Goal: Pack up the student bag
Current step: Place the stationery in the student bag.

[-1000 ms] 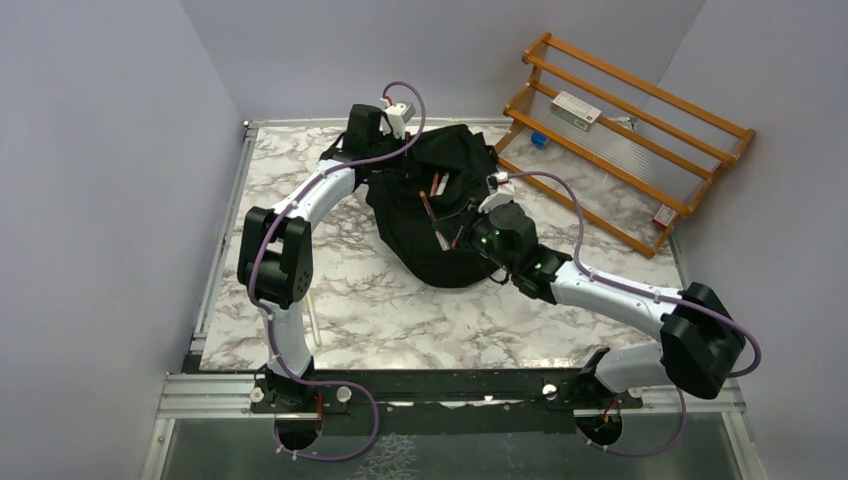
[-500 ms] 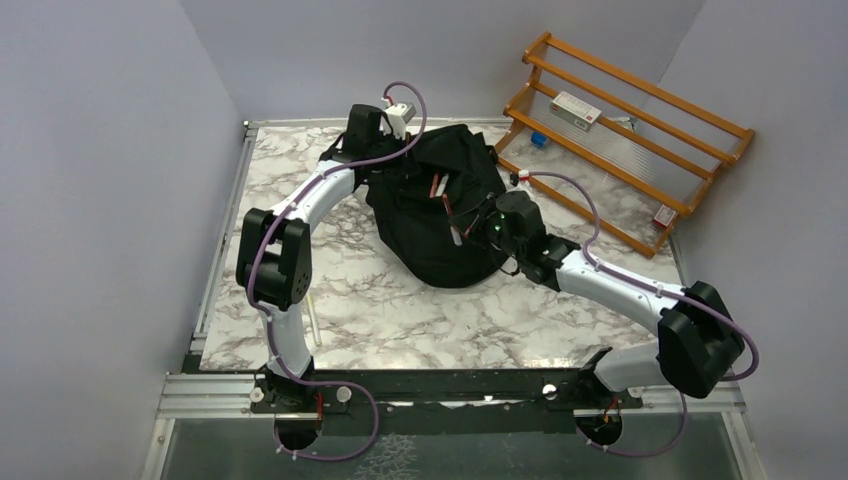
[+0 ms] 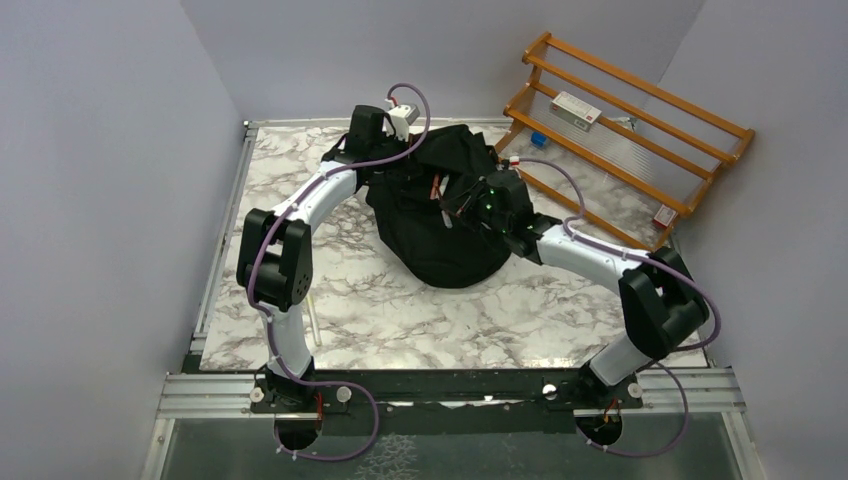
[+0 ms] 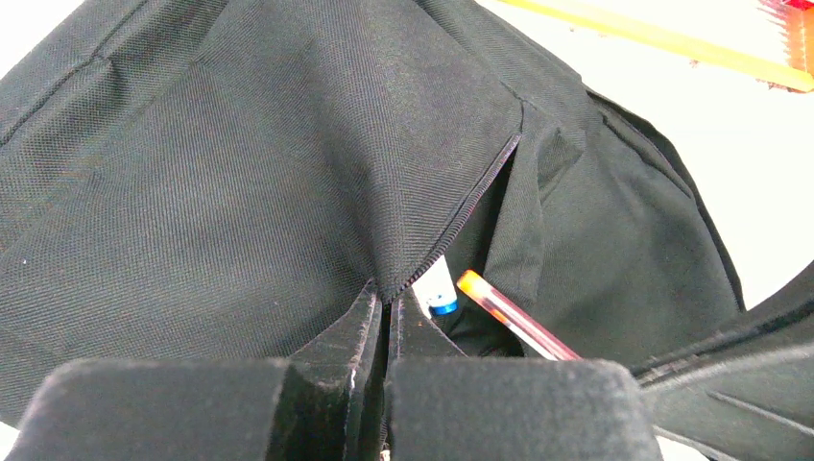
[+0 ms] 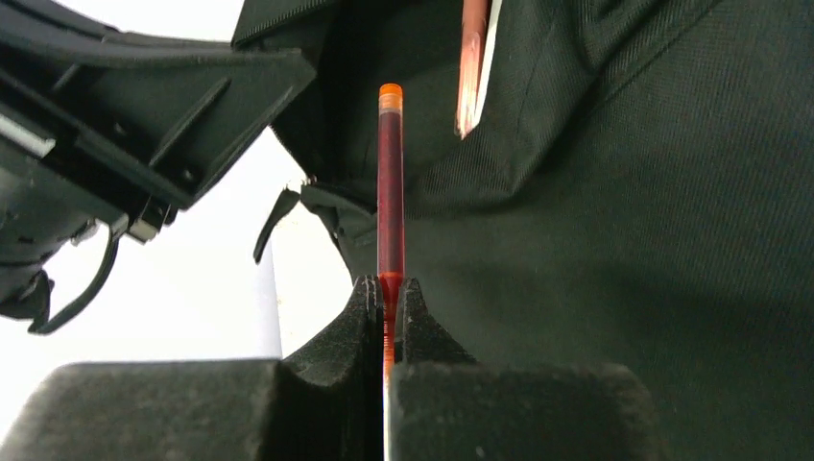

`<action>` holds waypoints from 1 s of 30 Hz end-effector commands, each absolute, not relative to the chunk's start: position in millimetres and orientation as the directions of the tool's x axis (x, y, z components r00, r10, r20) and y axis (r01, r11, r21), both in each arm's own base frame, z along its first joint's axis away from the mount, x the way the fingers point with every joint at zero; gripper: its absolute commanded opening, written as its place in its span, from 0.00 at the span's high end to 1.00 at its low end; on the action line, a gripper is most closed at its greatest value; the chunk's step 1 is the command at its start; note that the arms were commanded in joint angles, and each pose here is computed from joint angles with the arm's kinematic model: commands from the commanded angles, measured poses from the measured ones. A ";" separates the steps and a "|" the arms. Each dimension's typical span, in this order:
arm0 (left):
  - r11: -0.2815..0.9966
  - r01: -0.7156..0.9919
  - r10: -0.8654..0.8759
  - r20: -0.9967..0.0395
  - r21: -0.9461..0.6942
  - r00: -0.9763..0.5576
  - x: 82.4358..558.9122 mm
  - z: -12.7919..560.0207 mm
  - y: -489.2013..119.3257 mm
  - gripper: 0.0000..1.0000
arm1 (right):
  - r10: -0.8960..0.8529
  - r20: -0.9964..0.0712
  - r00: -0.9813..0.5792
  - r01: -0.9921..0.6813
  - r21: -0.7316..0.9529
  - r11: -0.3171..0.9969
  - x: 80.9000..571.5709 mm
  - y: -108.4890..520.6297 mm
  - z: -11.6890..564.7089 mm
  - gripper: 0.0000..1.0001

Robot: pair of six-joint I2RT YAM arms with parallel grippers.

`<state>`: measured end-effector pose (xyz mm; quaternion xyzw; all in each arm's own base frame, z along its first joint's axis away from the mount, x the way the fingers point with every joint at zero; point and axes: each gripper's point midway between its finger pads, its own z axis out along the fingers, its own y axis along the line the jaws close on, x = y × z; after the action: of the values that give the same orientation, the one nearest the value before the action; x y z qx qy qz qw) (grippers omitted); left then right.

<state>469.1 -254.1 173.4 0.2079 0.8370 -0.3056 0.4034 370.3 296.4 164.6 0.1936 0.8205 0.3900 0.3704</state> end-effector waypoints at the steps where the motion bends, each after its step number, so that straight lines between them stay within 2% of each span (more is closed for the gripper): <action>1: 0.691 0.646 0.106 -0.839 -0.324 -0.534 457.5 204.8 -260.9 1.00 | 0.623 -0.426 -0.656 -0.026 0.838 0.545 389.4 308.6 183.4 0.99; 7: 0.685 0.652 0.111 -0.839 -0.324 -0.532 453.2 206.4 -264.3 1.00 | 0.690 -0.403 -0.601 0.027 0.853 0.522 417.9 311.6 184.3 0.99; 17: 0.672 0.672 0.120 -0.850 -0.311 -0.513 442.4 217.5 -271.3 1.00 | 0.797 -0.369 -0.479 0.209 0.833 0.512 474.9 311.9 157.0 0.99; 24: 0.664 0.681 0.121 -0.854 -0.309 -0.506 440.0 221.6 -275.0 1.00 | 0.866 -0.335 -0.370 0.303 0.838 0.453 490.6 299.4 137.8 0.99; 30: 0.663 0.683 0.122 -0.856 -0.307 -0.503 437.6 224.0 -274.7 1.00 | 0.892 -0.334 -0.305 0.304 0.853 0.423 499.3 297.7 138.3 0.99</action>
<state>453.7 -268.6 188.9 0.2329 0.8255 -0.3087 0.4111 482.8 304.8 133.6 0.3745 0.7611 0.3565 0.3916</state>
